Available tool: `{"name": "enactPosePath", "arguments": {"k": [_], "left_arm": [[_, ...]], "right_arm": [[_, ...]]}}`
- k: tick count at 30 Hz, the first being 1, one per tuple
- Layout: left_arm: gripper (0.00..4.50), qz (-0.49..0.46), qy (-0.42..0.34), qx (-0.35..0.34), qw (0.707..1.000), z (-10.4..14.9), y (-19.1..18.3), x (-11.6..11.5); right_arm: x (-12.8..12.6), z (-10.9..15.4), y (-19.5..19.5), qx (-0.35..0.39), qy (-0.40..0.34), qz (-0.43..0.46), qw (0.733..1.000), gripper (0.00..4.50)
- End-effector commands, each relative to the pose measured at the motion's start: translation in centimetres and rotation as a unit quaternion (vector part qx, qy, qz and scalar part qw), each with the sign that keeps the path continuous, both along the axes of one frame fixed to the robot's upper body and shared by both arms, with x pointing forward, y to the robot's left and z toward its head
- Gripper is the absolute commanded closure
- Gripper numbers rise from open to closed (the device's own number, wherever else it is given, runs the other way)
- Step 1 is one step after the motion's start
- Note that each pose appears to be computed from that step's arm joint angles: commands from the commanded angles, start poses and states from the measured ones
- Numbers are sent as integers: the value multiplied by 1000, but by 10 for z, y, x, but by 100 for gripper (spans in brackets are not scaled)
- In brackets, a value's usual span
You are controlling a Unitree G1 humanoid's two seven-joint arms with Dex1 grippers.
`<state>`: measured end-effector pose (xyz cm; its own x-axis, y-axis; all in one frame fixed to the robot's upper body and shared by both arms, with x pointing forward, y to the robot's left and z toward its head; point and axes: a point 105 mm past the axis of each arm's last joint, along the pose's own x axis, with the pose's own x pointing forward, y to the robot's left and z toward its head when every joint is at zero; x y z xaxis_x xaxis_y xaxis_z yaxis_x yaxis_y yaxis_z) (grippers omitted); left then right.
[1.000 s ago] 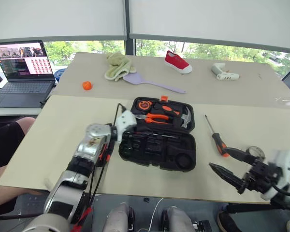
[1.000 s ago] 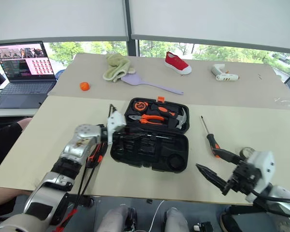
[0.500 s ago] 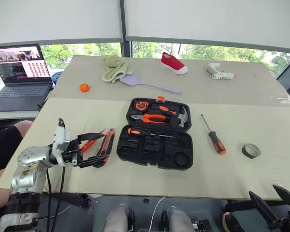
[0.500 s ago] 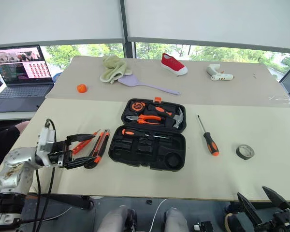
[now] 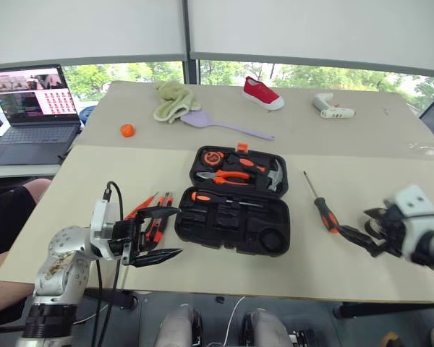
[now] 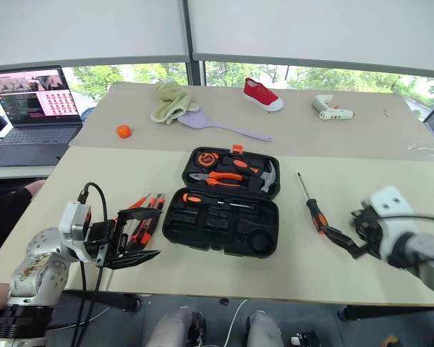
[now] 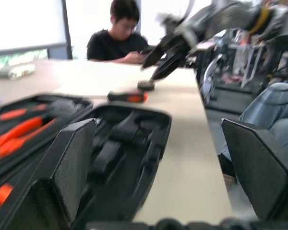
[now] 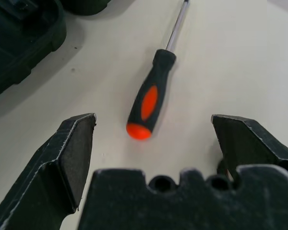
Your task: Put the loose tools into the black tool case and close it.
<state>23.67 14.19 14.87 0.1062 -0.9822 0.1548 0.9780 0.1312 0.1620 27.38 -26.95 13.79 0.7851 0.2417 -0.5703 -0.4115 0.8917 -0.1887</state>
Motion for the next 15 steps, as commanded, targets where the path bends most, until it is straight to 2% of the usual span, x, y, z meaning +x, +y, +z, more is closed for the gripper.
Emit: {"name": "enactPosePath", "arguments": {"k": [1,5,9,13,15], "left_arm": [[3,-4,-14,-3,1000,4,-7,-6],[3,8,-14,5,1000,2,-4,-11],[0,34,-20,12,999,2,6,-9],[0,43,-21,16,999,0,14,-8],[0,47,-20,18,999,-2,19,-8]], "right_arm": [[17,-12,-7,-29,34,-29,999,0],[32,-23,-5,-35,52,-31,998,0],[45,-28,3,-24,56,-32,998,102],[47,-34,3,-34,71,-30,996,245],[51,-27,-6,-41,56,-51,996,311]]}}
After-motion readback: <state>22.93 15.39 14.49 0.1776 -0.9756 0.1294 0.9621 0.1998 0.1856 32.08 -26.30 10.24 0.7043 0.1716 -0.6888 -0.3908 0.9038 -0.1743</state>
